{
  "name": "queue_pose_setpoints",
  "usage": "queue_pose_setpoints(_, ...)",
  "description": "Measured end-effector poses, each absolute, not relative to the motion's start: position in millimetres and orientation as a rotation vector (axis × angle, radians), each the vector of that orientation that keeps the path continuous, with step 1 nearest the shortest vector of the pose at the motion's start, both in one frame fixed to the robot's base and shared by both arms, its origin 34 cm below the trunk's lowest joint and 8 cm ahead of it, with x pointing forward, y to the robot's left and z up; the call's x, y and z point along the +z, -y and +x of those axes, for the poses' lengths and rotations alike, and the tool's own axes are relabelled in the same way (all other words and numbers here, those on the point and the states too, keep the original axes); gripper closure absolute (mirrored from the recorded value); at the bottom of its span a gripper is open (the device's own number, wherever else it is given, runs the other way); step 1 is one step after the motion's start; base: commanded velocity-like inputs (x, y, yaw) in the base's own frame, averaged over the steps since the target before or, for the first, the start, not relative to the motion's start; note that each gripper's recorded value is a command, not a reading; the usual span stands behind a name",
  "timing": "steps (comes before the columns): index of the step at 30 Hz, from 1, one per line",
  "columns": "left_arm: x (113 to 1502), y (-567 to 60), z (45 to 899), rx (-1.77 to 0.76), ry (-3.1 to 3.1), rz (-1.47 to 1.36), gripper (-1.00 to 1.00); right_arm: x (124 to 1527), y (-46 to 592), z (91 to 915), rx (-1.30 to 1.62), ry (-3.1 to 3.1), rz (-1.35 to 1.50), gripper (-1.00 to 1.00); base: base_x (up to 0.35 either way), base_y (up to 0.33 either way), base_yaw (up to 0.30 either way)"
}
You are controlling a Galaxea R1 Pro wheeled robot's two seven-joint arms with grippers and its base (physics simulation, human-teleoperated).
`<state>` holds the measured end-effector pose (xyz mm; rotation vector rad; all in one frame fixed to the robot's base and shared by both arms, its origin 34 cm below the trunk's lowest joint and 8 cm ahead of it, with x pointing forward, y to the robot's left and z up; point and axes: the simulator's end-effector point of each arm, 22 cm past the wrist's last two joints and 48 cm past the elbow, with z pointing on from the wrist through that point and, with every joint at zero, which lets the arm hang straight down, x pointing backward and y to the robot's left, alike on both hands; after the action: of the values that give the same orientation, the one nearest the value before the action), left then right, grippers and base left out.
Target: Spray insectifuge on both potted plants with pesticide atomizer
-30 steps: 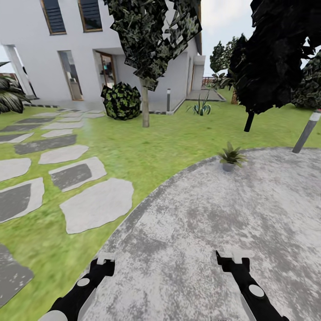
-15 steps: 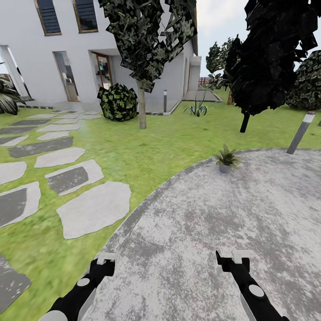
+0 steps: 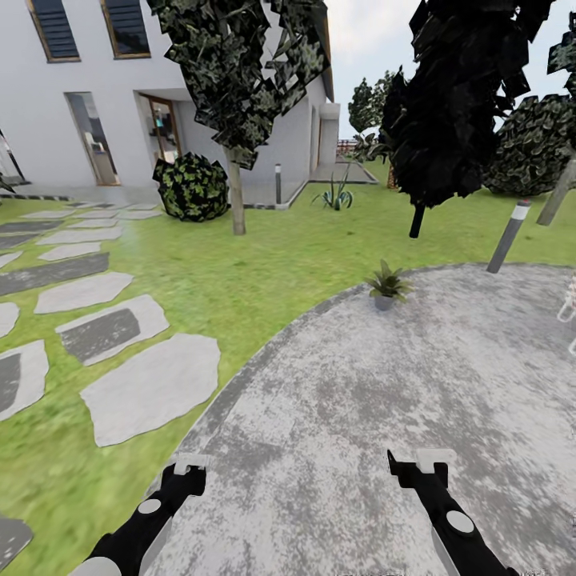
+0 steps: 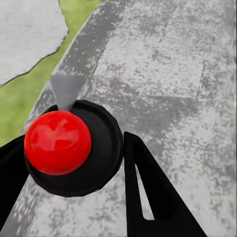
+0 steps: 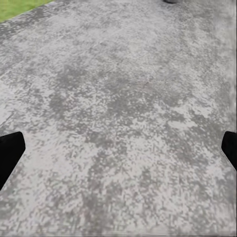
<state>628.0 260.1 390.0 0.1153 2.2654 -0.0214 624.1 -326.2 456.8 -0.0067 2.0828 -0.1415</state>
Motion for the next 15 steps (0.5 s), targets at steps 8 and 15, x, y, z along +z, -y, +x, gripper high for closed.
queue_pose_setpoints(8,393.8,-259.1,630.2,-0.021,-2.254,0.117,1.00,459.4,326.1,625.0,-0.142,-2.078,-0.007,-1.00,0.000,0.000,-0.260)
queue_pose_setpoints(15,396.1,-259.0,631.2,-0.022,-2.249,0.116,1.00,462.0,326.1,626.0,-0.142,-2.072,-0.007,-1.00,-0.152,0.000,-0.261)
